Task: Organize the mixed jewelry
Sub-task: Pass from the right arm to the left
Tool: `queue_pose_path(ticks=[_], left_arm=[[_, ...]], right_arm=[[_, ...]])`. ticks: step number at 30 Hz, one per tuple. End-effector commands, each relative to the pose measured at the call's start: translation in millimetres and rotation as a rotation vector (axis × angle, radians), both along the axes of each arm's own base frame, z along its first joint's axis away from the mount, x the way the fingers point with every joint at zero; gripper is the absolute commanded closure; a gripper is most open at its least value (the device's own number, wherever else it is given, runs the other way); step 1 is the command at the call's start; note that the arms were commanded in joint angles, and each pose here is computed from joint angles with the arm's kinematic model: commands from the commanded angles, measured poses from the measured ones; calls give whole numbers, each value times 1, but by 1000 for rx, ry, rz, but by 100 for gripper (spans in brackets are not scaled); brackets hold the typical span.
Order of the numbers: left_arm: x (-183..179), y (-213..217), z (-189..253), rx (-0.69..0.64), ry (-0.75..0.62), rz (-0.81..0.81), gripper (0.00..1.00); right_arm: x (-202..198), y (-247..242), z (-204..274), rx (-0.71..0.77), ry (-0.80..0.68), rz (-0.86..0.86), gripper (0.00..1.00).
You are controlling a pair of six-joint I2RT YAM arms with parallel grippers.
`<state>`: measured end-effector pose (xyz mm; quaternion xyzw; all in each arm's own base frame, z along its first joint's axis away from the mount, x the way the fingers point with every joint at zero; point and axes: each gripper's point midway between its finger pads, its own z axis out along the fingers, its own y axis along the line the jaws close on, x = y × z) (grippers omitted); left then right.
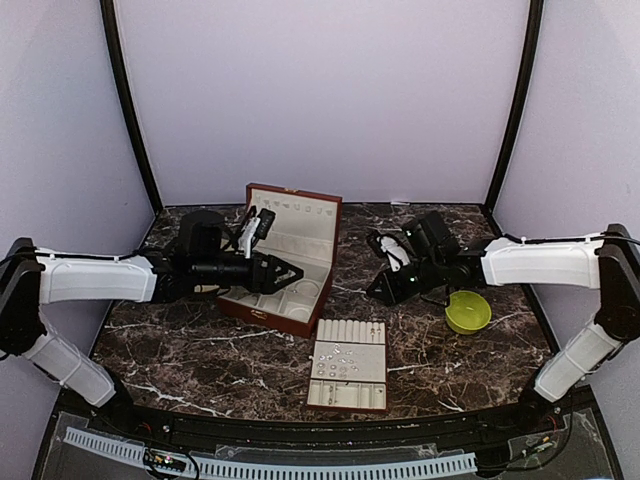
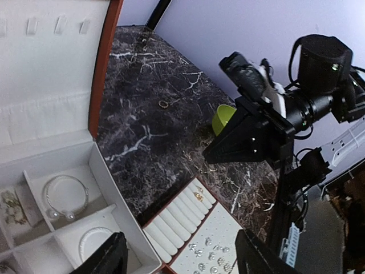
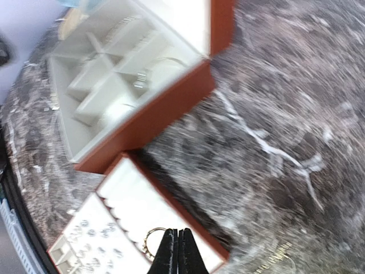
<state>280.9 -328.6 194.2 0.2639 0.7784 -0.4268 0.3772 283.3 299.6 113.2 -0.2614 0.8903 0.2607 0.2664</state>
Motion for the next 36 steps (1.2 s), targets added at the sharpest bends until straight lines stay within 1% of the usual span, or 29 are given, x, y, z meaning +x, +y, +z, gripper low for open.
queue_pose_path(ticks=[1, 7, 12, 15, 20, 22, 27, 36], left_arm=[[-7, -21, 25, -205, 225, -18, 32], [-13, -32, 13, -217, 386, -49, 33], [-17, -40, 5, -234, 476, -80, 34], [-19, -44, -2, -220, 522, -102, 38], [-21, -49, -4, -217, 552, -132, 50], [-21, -51, -3, -220, 553, -141, 53], [-22, -54, -2, -245, 568, -161, 55], [-24, -59, -6, -245, 587, -184, 66]], right_arm=[[-9, 37, 47, 147, -159, 121, 100], [-23, 63, 67, 154, -252, 227, 100], [-31, 79, 78, 145, -308, 288, 100], [-35, 87, 83, 137, -332, 319, 100], [-38, 95, 86, 120, -355, 356, 100], [-39, 97, 85, 112, -357, 364, 100], [-40, 101, 84, 105, -362, 376, 100], [-39, 100, 83, 91, -368, 373, 100]])
